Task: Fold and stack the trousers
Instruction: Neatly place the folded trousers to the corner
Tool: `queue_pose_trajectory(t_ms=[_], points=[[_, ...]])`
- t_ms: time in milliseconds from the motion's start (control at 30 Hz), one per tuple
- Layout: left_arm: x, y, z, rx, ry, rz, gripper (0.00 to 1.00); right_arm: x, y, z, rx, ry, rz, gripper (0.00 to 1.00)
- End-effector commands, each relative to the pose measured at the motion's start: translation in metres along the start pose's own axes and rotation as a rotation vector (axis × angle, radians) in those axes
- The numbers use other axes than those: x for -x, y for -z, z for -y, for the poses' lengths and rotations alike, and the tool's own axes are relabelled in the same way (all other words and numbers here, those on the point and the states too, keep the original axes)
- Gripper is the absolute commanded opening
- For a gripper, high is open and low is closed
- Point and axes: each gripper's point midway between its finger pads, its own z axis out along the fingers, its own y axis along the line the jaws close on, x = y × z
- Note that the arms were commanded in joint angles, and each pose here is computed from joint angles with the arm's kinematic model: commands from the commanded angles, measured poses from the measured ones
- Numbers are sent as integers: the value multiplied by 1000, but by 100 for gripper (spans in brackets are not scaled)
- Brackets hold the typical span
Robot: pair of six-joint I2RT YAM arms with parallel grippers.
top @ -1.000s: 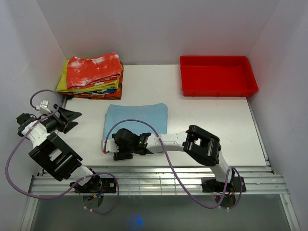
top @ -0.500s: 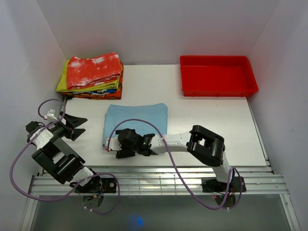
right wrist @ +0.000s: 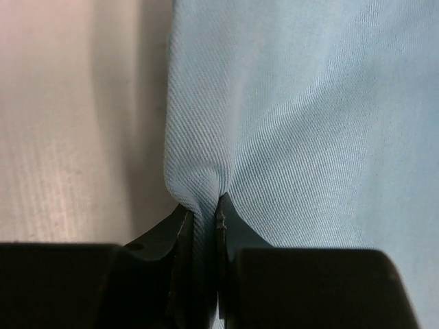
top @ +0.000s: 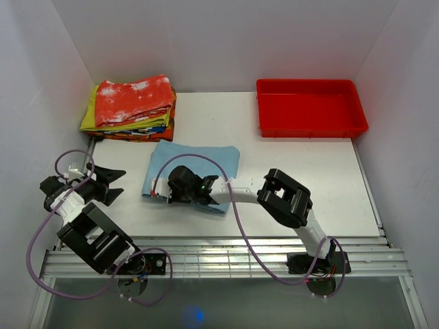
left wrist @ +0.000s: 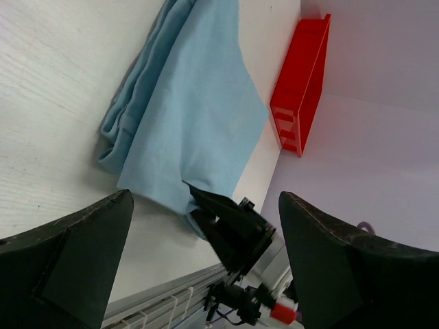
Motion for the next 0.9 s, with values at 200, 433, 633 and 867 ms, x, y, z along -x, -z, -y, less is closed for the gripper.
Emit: queue_pose_trajectory(t_ms=[200,433,633,867], points=[[-15,-22,-8,79,39,-80,98,29,11,75,89,-488,157,8],[-30,-52,17,7,-19,-96,98,52,14,78,122,-619,215,8],[-47,-74,11,73,11,-83,98,54,6,84,98,-672,211,8],[-47,-90,3,138,30,23,98,55,3,76,123,-750,208,8]])
